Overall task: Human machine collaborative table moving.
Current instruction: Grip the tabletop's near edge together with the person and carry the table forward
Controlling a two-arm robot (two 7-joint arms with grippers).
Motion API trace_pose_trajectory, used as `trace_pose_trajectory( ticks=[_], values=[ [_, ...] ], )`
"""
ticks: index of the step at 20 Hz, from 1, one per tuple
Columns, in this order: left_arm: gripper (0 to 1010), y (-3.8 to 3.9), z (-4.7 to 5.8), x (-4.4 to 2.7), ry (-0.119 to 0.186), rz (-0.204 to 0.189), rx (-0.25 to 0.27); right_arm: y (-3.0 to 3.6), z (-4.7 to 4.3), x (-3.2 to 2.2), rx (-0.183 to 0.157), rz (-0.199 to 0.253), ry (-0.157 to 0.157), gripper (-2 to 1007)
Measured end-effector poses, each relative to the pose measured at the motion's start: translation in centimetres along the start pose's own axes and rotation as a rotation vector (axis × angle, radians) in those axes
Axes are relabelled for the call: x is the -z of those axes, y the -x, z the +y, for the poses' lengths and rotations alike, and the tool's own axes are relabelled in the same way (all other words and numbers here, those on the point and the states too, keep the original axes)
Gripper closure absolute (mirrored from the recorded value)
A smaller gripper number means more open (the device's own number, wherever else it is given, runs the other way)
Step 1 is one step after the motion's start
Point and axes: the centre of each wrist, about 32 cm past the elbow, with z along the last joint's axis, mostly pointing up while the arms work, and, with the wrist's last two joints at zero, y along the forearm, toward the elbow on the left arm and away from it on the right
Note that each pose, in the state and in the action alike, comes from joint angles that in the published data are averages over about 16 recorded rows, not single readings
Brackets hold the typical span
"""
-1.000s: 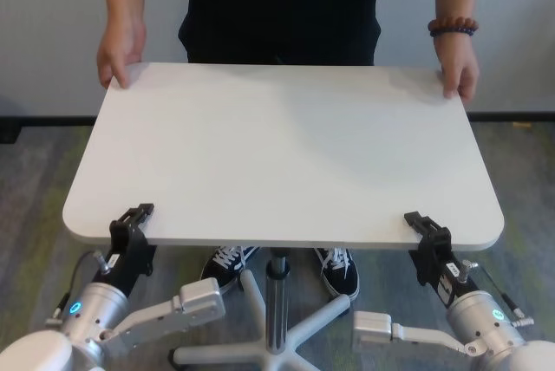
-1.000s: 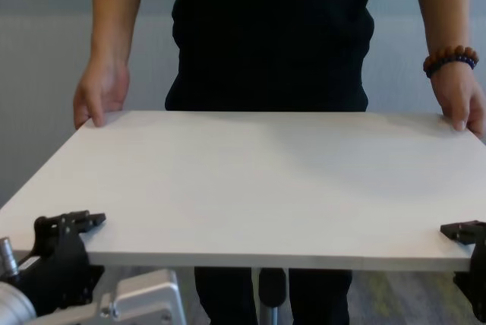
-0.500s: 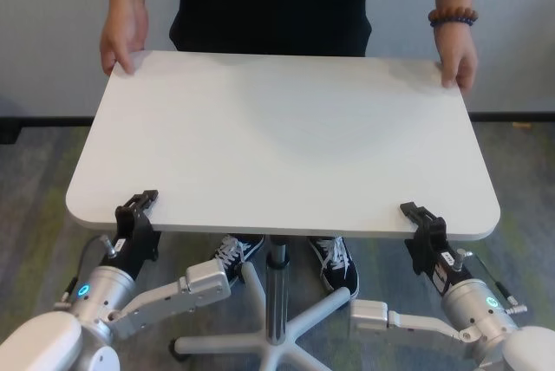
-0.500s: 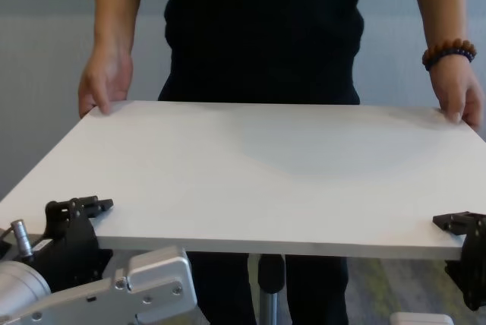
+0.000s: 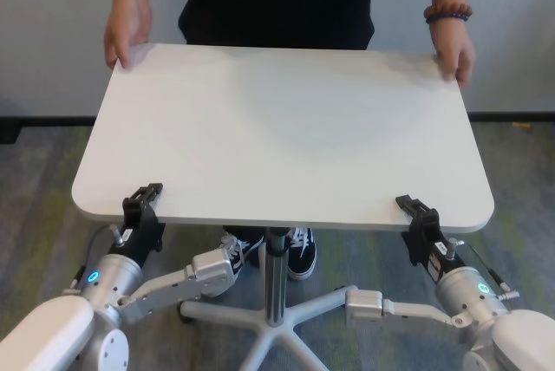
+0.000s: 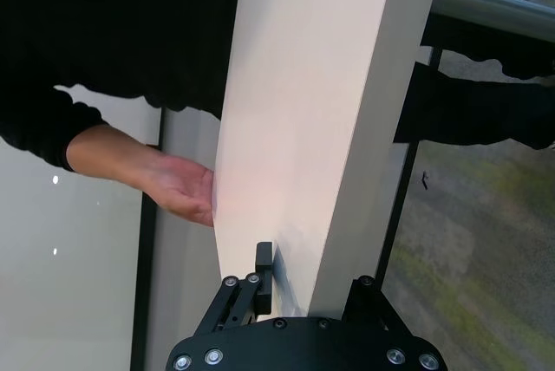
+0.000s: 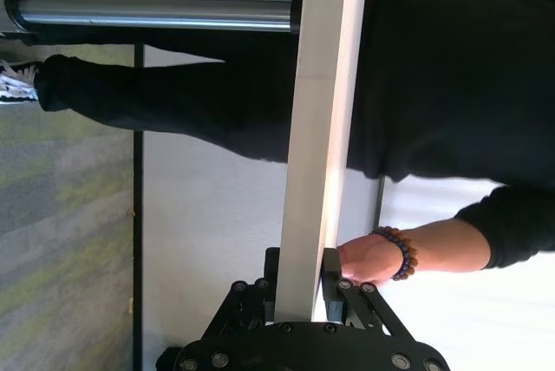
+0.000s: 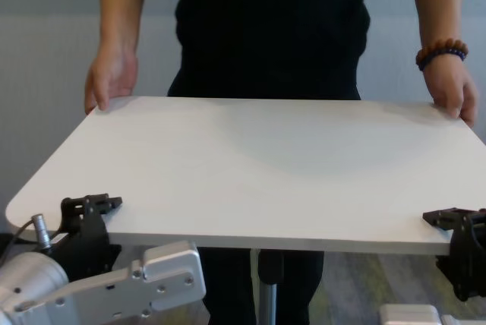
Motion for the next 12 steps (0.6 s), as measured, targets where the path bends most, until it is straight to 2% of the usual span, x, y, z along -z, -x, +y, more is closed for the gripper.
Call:
trace_pose_trajectory(
  ticks=[12],
  values=[
    [679, 0.43, -2.4, 0.35, -0.013, -0.012, 0.004, -0.18, 1.76, 0.78, -0.011, -0.005, 0.010, 754]
  ],
)
